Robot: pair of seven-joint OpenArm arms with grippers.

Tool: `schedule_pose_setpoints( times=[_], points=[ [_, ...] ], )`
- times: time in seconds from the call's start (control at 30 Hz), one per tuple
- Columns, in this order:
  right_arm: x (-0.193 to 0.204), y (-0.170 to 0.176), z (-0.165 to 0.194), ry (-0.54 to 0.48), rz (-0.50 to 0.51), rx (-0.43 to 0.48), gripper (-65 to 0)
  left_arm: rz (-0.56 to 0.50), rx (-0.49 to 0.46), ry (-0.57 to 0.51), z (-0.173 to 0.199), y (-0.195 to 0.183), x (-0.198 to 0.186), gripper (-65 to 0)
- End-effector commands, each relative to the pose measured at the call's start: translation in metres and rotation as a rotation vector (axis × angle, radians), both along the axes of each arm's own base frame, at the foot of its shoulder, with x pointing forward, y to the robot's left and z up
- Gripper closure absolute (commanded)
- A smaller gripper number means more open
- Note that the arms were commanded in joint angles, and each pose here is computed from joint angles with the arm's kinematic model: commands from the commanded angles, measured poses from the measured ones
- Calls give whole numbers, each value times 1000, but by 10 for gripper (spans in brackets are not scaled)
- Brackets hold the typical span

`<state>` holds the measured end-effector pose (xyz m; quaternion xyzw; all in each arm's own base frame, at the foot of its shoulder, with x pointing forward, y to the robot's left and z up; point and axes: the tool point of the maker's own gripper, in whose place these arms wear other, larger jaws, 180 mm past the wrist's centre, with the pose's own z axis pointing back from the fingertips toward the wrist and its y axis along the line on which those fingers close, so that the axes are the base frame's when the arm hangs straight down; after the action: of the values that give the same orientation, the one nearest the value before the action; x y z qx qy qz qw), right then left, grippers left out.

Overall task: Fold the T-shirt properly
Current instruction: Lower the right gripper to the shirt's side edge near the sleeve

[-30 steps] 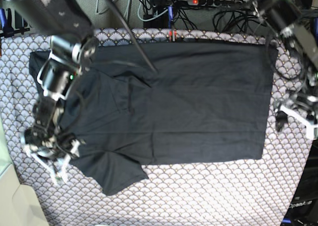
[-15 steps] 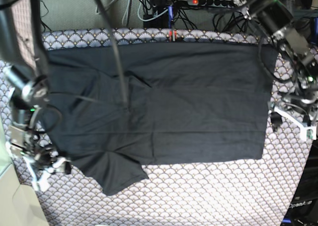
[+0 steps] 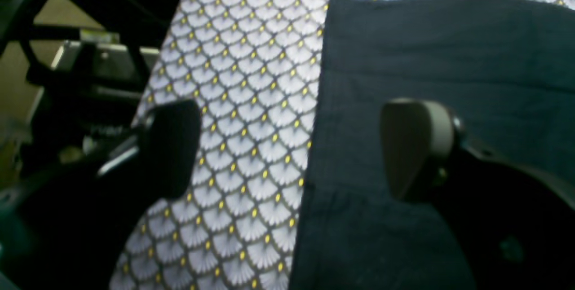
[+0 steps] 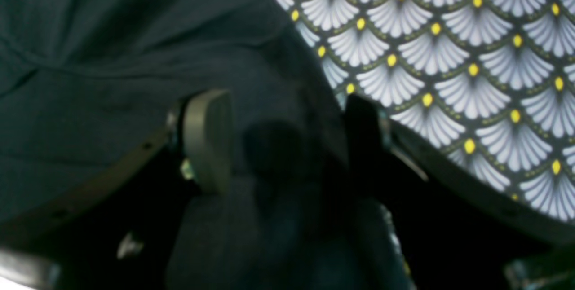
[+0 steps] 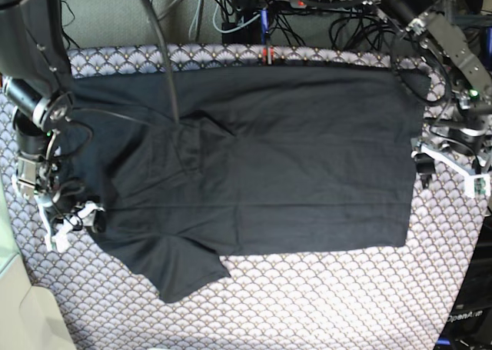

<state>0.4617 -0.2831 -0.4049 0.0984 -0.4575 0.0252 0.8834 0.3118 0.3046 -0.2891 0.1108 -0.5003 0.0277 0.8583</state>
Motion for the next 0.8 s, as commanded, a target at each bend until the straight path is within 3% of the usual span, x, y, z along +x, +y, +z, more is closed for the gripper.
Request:
schedule_pose_setpoints(
  times=[0.0,0.2,0.53,0.77],
  points=[
    [20,-10,31,-94,-23,-4,-401,0,17,-51,14,4,3,-619],
    [20,-5,29,-91,-15,0,-397,41,5,-40,9,14,-8,-619],
    [23,33,18,-66,72,-7,-390,62,11,0,-3,20,-25,-619],
    [16,34,9,-52,69,-2,-217,63,11,12,-6,21,-29,-619]
  ],
)
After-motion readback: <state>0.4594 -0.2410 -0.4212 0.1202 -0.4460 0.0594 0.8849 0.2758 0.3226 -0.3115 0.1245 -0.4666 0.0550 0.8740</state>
